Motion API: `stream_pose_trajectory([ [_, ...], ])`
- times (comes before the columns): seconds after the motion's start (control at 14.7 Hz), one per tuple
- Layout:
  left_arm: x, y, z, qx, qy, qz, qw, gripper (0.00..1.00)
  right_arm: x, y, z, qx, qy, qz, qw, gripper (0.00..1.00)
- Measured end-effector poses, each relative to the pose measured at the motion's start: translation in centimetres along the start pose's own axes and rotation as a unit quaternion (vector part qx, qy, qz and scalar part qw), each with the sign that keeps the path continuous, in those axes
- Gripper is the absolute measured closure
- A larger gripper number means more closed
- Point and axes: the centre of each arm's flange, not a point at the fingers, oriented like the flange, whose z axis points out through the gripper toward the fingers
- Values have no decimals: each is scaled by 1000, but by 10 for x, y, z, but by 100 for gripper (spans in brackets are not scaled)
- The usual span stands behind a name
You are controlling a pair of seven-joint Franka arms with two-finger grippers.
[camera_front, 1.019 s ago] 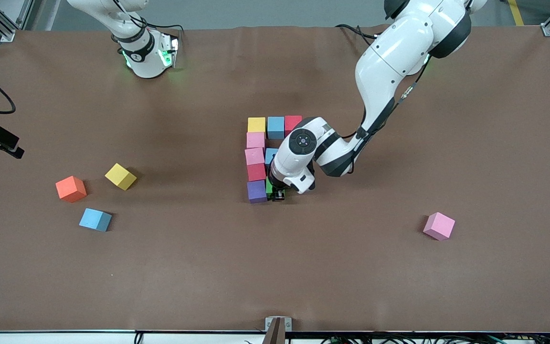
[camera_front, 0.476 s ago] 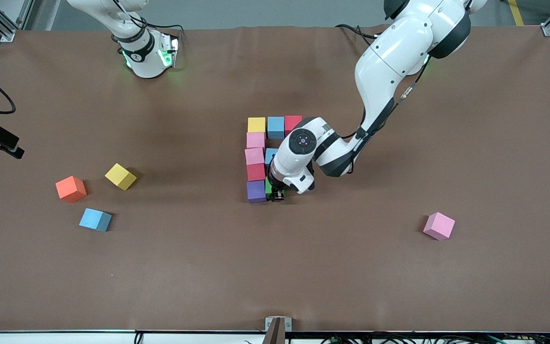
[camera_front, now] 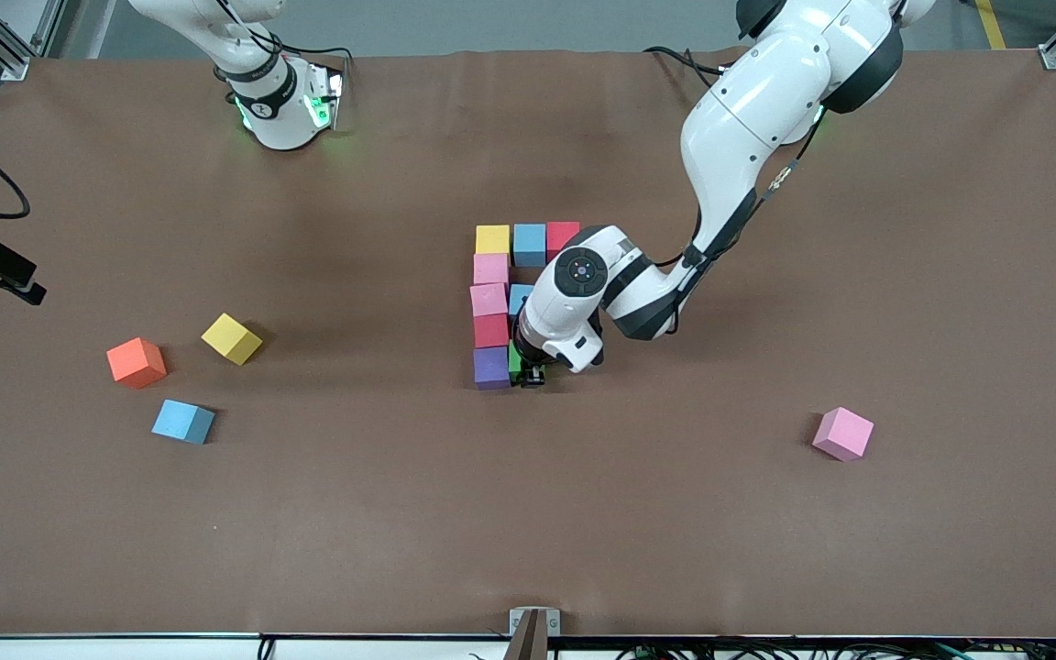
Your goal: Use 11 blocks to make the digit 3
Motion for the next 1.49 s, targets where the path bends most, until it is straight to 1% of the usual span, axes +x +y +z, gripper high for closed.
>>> stream_pose_trajectory([
  [0.68, 0, 2, 0, -2, -2, 0, 1000, 40, 0, 0, 0, 0, 1, 0, 1000, 0],
  [1.36, 5, 11, -1, -12, -3, -4, 1000, 40, 0, -1, 0, 0, 2, -1, 1000, 0],
  [1.49, 4, 11, -1, -12, -3, -3, 1000, 41, 0, -1, 0, 0, 2, -1, 1000, 0],
])
